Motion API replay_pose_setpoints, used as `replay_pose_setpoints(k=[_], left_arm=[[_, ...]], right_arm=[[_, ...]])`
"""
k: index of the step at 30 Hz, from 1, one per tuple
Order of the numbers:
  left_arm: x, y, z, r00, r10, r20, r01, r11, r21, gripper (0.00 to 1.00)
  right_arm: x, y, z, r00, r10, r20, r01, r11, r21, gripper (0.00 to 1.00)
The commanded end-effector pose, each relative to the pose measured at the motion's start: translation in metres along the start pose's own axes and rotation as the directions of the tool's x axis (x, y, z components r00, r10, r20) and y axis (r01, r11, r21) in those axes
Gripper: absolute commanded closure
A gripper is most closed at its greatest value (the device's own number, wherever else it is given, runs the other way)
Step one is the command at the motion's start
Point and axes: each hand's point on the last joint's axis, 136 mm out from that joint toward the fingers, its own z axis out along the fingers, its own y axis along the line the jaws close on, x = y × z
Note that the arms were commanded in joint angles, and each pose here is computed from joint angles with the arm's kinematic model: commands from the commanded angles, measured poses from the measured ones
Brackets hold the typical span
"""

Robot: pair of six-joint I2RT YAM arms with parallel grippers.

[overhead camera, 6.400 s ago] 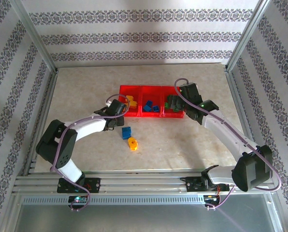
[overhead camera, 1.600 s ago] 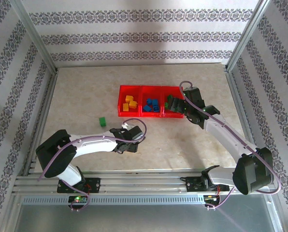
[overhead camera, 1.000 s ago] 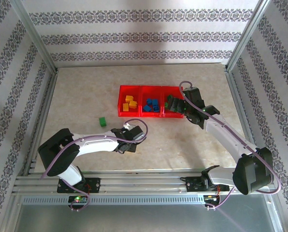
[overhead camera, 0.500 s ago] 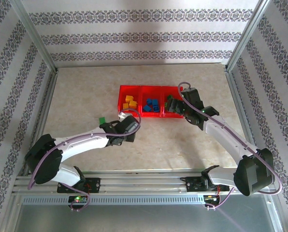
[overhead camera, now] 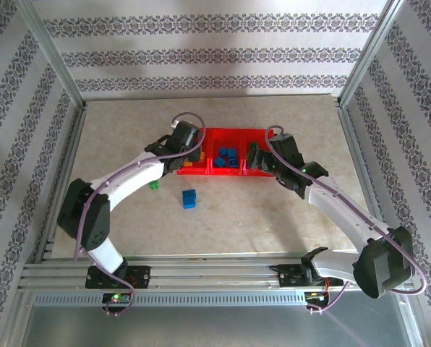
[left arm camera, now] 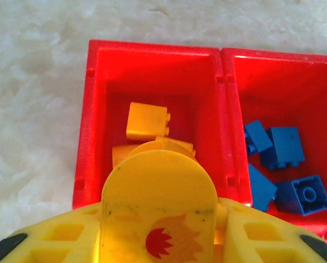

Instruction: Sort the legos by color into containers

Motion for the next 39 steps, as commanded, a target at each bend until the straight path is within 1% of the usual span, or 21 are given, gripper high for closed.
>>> replay_pose_setpoints(k=[1, 4, 9, 18, 21, 25, 27, 32, 36, 39], left_arm=[[-0.016, -0.005, 0.012, 0.999, 0.044, 0.001, -0.044, 0.999, 0.013, 0.62], [-0.020, -0.006, 0.026, 0.999, 0.047, -0.013, -0.047, 0.999, -0.002, 0.62], [-0.014, -0.005, 0.045, 0.999, 0.028, -0.046, -0.029, 0.999, -0.014, 0.61], [-0.003, 0.004, 0.062, 0.997, 0.033, -0.074, -0.038, 0.997, -0.065, 0.59], [0.000, 0.006, 0.065, 0.996, 0.031, -0.081, -0.037, 0.997, -0.074, 0.54], [-0.003, 0.007, 0.062, 0.997, 0.028, -0.072, -0.034, 0.996, -0.079, 0.48], [-0.005, 0.006, 0.059, 0.998, 0.024, -0.064, -0.029, 0.997, -0.075, 0.43], [-0.013, 0.005, 0.048, 0.999, 0.013, -0.037, -0.015, 0.998, -0.061, 0.40], [-0.020, 0.006, 0.034, 1.000, 0.001, -0.008, -0.001, 0.999, -0.051, 0.39], [-0.027, 0.007, 0.021, 1.000, -0.012, 0.022, 0.012, 0.999, -0.040, 0.37]], right_arm=[[0.003, -0.003, -0.006, 1.000, 0.010, 0.008, -0.011, 1.000, 0.023, 0.02], [0.003, -0.002, -0.007, 1.000, 0.006, 0.006, -0.006, 1.000, 0.025, 0.02], [0.004, -0.001, -0.010, 1.000, 0.002, 0.006, -0.002, 1.000, 0.023, 0.02], [0.007, 0.002, -0.007, 1.000, -0.006, -0.003, 0.006, 1.000, 0.024, 0.02], [0.008, 0.002, -0.006, 1.000, -0.009, -0.005, 0.009, 1.000, 0.025, 0.02], [0.008, 0.002, -0.006, 1.000, -0.014, -0.005, 0.014, 0.999, 0.029, 0.02], [0.008, 0.002, -0.006, 1.000, -0.016, -0.006, 0.016, 0.999, 0.029, 0.02], [0.008, 0.003, -0.007, 1.000, -0.024, -0.002, 0.024, 0.999, 0.028, 0.02], [0.007, 0.006, -0.008, 1.000, -0.029, 0.001, 0.029, 0.999, 0.024, 0.02], [0.008, 0.008, -0.008, 0.999, -0.036, -0.001, 0.036, 0.999, 0.022, 0.02]])
